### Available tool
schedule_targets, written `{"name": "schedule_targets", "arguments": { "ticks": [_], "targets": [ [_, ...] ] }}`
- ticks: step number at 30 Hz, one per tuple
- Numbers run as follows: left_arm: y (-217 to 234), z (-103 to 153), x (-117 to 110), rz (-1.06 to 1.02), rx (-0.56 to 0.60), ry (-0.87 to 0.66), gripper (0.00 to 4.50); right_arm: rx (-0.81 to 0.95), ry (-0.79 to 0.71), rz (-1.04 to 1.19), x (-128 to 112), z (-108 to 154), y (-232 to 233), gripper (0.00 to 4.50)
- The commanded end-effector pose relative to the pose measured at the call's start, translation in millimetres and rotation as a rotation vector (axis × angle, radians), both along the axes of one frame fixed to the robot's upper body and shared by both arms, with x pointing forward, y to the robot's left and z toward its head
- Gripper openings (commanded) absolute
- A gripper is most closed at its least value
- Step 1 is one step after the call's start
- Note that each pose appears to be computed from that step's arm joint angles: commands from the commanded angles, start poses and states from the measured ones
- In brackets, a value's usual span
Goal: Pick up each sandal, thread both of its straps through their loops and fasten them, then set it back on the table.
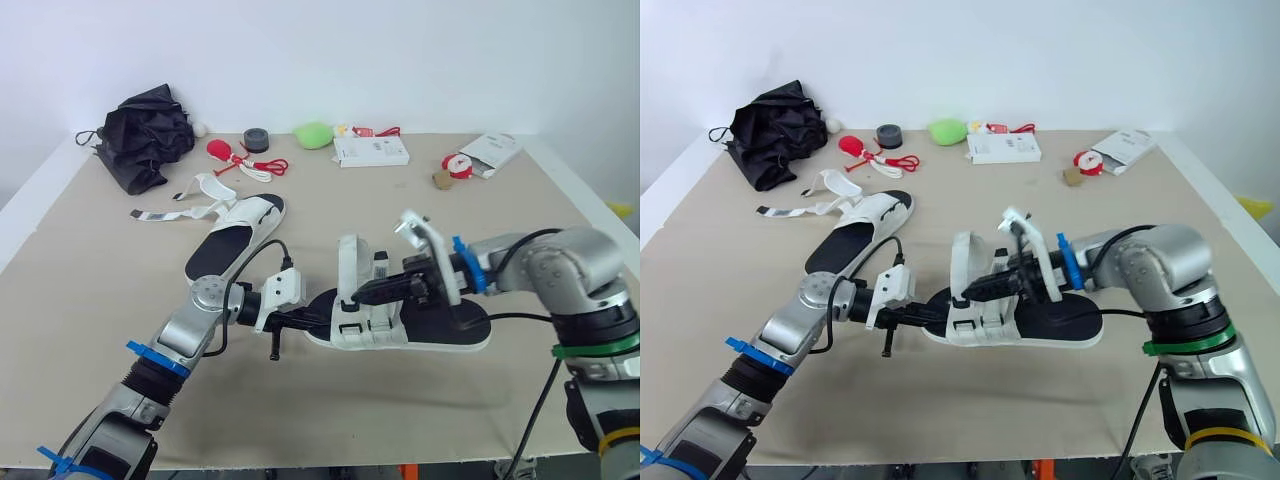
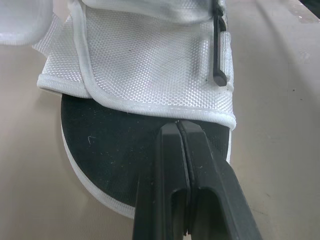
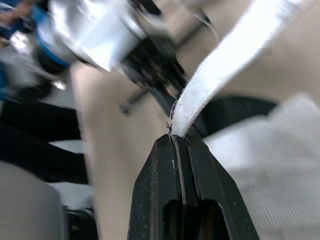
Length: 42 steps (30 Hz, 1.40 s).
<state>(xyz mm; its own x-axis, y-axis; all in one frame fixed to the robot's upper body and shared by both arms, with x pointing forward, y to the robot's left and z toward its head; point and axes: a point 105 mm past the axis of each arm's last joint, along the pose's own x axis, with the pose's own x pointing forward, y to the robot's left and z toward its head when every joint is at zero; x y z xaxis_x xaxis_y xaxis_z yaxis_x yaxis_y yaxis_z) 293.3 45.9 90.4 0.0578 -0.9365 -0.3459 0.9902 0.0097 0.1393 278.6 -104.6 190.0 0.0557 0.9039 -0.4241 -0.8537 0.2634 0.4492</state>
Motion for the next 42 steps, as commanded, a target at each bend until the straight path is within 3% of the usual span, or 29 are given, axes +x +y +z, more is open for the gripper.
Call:
{"name": "schedule_targets", "arguments": {
  "ticks": [1, 4, 9, 19, 26, 28, 30, 32, 36, 40, 42],
  "targets": [
    [16, -42, -5, 0.062, 0.127, 0.123, 0.00, -0.024, -0.034, -0.071, 16, 0, -5, 0.05],
    [16, -42, -5, 0.064, 0.127, 0.123, 0.00, -0.103, -0.039, -0.132, 27, -18, -7, 0.05],
    [17, -41, -5, 0.068, 0.127, 0.122, 0.00, -0.170, -0.053, -0.111, 23, -35, -4, 0.05],
    [18, -42, -5, 0.072, 0.130, 0.123, 0.00, -0.050, 0.100, 0.011, -6, -16, 1, 0.05],
    [18, -42, -5, 0.075, 0.130, 0.126, 0.00, -0.101, 0.129, 0.014, -14, -34, 3, 0.05],
    [19, -43, -6, 0.076, 0.131, 0.128, 0.00, -0.100, 0.112, -0.030, -3, -32, 1, 0.05],
    [19, -43, -6, 0.074, 0.132, 0.131, 0.00, -0.021, 0.098, -0.028, 4, -10, 3, 0.05],
    [19, -43, -7, 0.073, 0.134, 0.132, 0.00, 0.057, 0.090, 0.008, 3, 11, 4, 0.05],
    [19, -44, -7, 0.076, 0.133, 0.135, 0.00, 0.145, 0.109, 0.060, -3, 30, 4, 0.05],
    [19, -44, -7, 0.078, 0.132, 0.138, 0.00, -0.028, 0.106, -0.086, 18, -14, 2, 0.05],
    [20, -44, -7, 0.080, 0.133, 0.138, 0.00, -0.092, 0.076, -0.088, 17, -31, 0, 0.05]
  ]
}}
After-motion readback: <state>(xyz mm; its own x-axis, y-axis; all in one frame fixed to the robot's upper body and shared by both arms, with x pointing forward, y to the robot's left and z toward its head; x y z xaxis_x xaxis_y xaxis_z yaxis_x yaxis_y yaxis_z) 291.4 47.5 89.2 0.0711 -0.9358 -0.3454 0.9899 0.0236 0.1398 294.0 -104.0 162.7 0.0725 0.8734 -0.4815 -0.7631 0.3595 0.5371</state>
